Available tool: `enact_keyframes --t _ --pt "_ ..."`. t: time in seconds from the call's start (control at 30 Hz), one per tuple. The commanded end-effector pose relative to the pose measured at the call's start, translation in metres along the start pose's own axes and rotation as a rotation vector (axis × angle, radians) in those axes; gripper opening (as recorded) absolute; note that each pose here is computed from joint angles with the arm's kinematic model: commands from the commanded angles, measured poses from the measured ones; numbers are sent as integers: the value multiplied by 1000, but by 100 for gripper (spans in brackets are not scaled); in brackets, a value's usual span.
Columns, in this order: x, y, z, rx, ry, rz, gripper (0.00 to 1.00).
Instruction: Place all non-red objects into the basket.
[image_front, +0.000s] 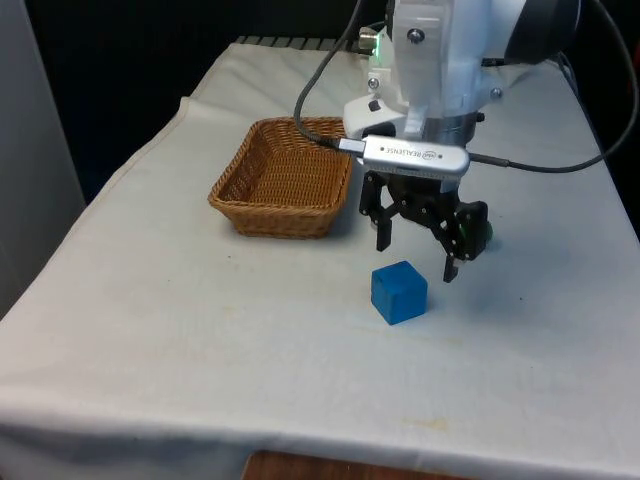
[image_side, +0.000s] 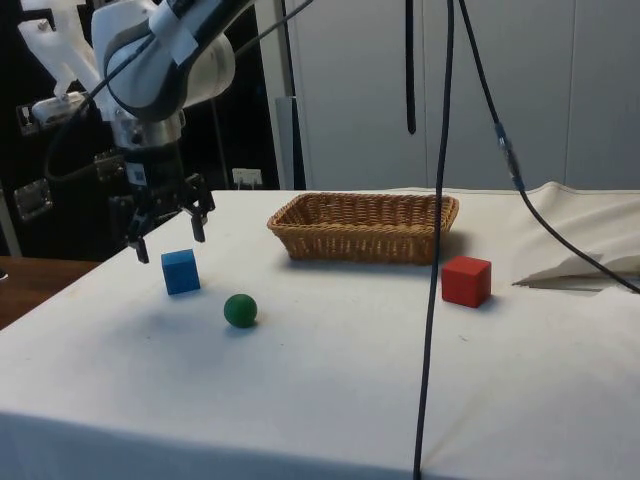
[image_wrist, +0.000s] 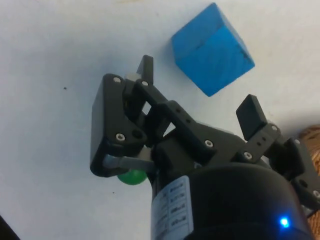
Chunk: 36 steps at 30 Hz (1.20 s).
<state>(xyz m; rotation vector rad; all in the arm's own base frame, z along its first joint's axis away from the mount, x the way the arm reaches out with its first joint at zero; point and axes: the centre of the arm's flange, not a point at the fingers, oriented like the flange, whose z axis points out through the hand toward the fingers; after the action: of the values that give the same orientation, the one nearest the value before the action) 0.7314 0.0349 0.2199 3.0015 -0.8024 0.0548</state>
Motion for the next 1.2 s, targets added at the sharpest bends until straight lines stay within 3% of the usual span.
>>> enact_keyframes --t 0.0,0.17,0.2,0.27,0.5,0.53,0.77,1.1,1.17 --pt "1 1 1 -13 -3 13 100" --pt "0 2 9 -18 -8 52 100" --pt "-1 2 5 -12 -6 33 100" --pt "-1 1 11 -19 -9 65 100" --pt "-3 2 25 -25 -14 120 100" --pt "-2 3 22 -26 -13 113 100" --pt "3 -1 34 -22 -12 148 100" --pt "17 -1 34 -26 8 154 100" --pt "17 -1 33 -25 1 154 100"
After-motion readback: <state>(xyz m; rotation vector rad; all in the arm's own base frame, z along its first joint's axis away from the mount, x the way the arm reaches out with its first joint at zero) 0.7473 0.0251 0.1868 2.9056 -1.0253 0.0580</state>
